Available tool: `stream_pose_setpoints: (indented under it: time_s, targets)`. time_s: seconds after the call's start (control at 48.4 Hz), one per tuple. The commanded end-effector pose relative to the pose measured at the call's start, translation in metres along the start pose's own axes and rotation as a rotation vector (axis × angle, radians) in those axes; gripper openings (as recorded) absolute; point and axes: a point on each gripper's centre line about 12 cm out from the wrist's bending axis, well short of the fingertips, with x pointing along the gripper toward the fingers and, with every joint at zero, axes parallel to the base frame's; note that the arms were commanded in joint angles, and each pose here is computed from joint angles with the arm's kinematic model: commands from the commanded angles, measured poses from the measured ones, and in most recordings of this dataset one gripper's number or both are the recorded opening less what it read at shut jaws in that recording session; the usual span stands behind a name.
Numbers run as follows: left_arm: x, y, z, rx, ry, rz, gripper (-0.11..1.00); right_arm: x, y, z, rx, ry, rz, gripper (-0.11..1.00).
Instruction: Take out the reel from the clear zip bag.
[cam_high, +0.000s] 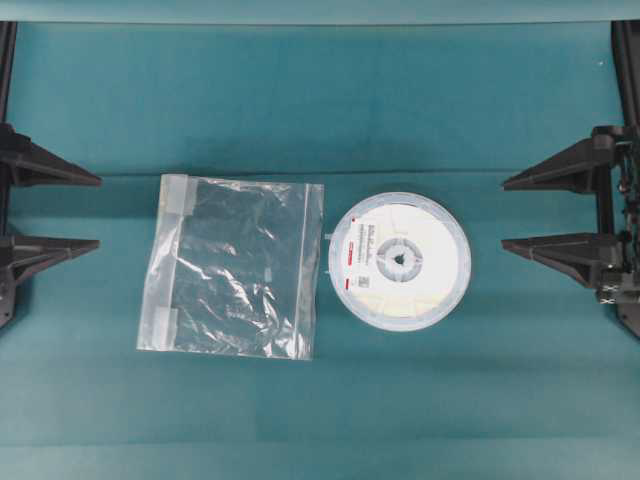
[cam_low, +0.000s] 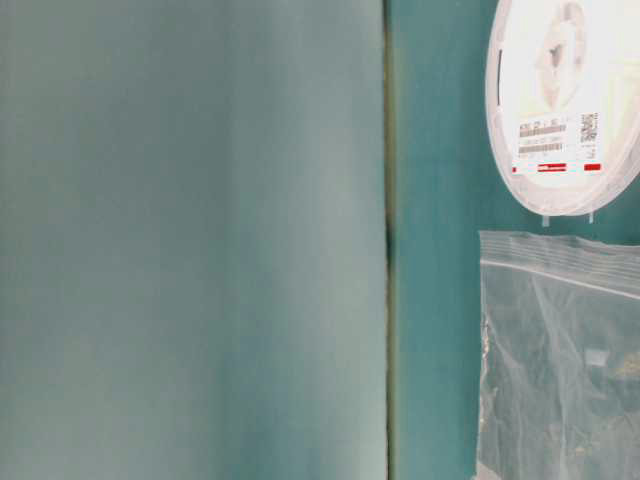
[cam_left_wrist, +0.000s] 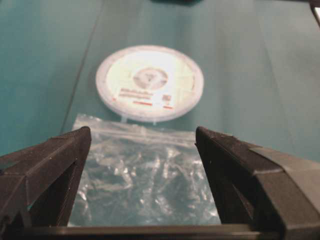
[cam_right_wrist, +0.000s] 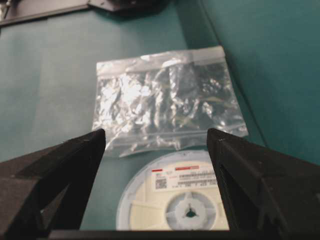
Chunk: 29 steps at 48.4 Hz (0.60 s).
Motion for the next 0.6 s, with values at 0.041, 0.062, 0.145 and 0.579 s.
stream_pose_setpoints:
  time_s: [0.041, 0.062, 0.145, 0.579]
  targets:
    - [0.0, 0.0, 0.011, -0.003, -0.028, -0.001, 0.92, 0.001, 0.001, 0.005, 0.001, -0.011, 0.005, 0.89]
    - [0.0, -0.001, 0.011, -0.004, -0.029, -0.002, 0.92, 0.001, 0.001, 0.005, 0.0, -0.01, 0.005, 0.89]
    - [0.0, 0.0, 0.01, -0.009, -0.021, 0.0, 0.92, 0.001, 0.001, 0.003, 0.0, -0.008, 0.004, 0.89]
    - [0.001, 0.0, 0.009, -0.011, -0.014, 0.0, 0.92, 0.001, -0.001, -0.007, 0.02, 0.017, 0.002, 0.89]
